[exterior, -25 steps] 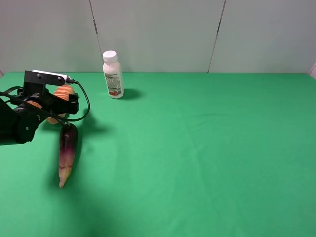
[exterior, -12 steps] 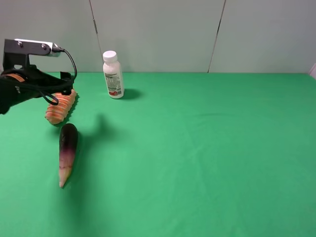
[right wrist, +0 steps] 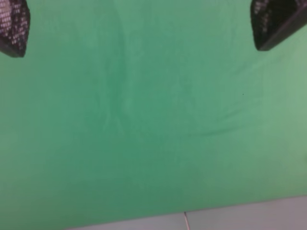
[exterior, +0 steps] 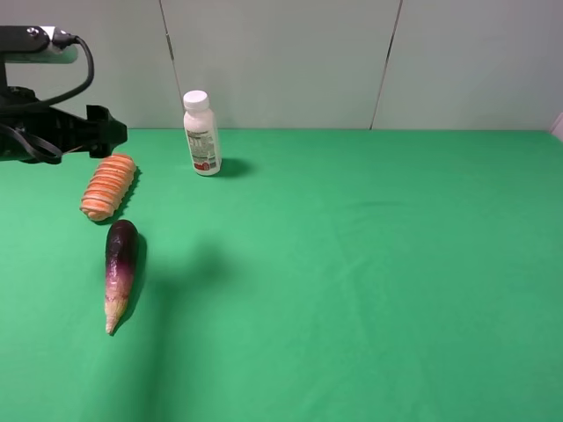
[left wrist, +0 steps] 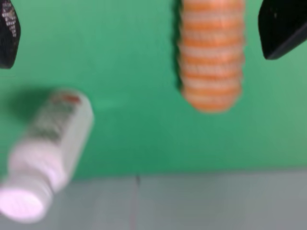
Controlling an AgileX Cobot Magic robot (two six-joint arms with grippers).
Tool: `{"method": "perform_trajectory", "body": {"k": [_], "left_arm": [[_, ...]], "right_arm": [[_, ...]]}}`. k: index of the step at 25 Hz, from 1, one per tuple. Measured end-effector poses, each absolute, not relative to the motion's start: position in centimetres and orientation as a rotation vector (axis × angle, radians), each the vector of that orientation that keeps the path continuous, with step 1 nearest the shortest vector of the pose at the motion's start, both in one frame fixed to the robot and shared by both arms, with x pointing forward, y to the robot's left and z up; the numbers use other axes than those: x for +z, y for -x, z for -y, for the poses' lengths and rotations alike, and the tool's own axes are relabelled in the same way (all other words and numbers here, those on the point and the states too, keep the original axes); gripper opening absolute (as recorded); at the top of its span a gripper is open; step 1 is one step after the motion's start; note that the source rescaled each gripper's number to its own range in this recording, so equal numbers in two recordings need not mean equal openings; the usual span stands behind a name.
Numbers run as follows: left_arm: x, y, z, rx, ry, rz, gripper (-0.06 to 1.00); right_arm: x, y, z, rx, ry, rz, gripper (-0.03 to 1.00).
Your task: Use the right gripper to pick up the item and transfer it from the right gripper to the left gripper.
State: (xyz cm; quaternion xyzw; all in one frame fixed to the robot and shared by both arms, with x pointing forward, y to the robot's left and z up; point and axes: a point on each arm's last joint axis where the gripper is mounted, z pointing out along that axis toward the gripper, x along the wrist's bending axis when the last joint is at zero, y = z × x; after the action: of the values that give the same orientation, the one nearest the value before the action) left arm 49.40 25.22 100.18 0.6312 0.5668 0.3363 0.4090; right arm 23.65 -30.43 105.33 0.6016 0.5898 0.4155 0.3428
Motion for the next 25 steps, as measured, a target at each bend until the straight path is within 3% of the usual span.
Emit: {"method": "perform_trajectory", "body": {"k": [11,25], "left_arm": [[105.7,-42.9,-25.8,0.754,-1.615,-1.377,1.0],[108.6,-36.3,-27.6,0.772,-1.516,-1.432,1.0]], "right_arm": [[105.3,-23.6,30.4,1.081,-1.564,-1.533,1.0],[105.3,-23.6,30.4,1.082,-1.563,-1.533,1.0]]}}
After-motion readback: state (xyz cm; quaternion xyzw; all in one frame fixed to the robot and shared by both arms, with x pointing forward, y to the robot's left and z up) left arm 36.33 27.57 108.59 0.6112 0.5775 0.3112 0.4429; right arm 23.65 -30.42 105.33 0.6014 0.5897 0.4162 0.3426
